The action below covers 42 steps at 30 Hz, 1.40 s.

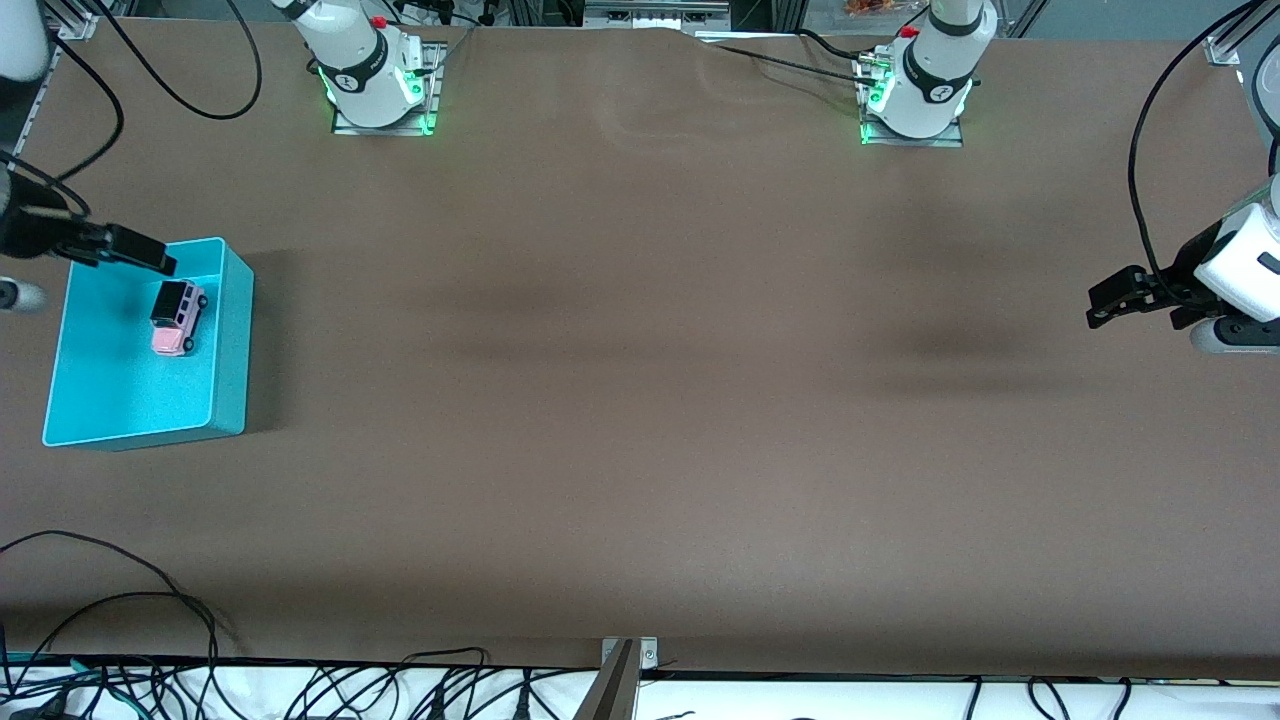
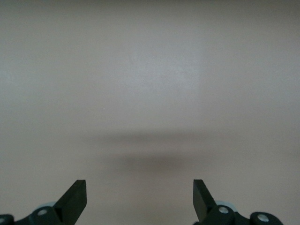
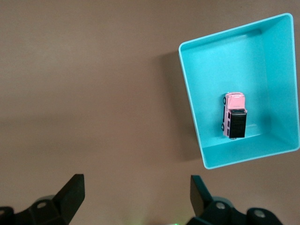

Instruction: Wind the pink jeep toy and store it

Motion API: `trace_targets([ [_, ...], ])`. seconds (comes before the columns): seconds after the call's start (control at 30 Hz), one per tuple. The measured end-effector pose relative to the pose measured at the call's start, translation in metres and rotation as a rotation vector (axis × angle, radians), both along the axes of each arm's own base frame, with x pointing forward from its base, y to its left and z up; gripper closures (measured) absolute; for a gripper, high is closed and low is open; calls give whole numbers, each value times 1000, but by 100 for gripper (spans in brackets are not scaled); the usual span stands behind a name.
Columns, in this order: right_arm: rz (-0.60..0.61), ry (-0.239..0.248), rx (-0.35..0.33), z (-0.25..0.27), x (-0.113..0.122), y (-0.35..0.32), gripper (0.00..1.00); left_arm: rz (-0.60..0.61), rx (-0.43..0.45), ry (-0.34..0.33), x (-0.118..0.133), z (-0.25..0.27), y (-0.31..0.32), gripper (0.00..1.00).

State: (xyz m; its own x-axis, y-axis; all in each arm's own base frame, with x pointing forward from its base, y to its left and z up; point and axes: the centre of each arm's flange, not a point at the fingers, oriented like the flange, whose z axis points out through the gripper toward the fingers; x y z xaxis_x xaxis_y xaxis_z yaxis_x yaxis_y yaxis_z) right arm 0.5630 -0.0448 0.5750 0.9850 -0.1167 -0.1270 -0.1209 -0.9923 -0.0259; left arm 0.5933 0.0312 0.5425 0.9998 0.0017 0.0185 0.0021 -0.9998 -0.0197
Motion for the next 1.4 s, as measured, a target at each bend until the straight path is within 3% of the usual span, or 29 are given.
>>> trace_targets([
  [0.17, -12, 23, -2, 24, -6, 17, 0, 0, 0, 0, 0, 0, 0, 0],
  [0.47, -6, 20, -7, 33, -9, 43, 0, 0, 0, 0, 0, 0, 0, 0],
  [0.83, -12, -68, -16, 43, -22, 44, 0, 0, 0, 0, 0, 0, 0, 0],
  [1.07, -12, -77, -22, 43, -39, 45, 0, 0, 0, 0, 0, 0, 0, 0],
  [1.4, -12, -77, -23, 41, -41, 46, 0, 0, 0, 0, 0, 0, 0, 0],
])
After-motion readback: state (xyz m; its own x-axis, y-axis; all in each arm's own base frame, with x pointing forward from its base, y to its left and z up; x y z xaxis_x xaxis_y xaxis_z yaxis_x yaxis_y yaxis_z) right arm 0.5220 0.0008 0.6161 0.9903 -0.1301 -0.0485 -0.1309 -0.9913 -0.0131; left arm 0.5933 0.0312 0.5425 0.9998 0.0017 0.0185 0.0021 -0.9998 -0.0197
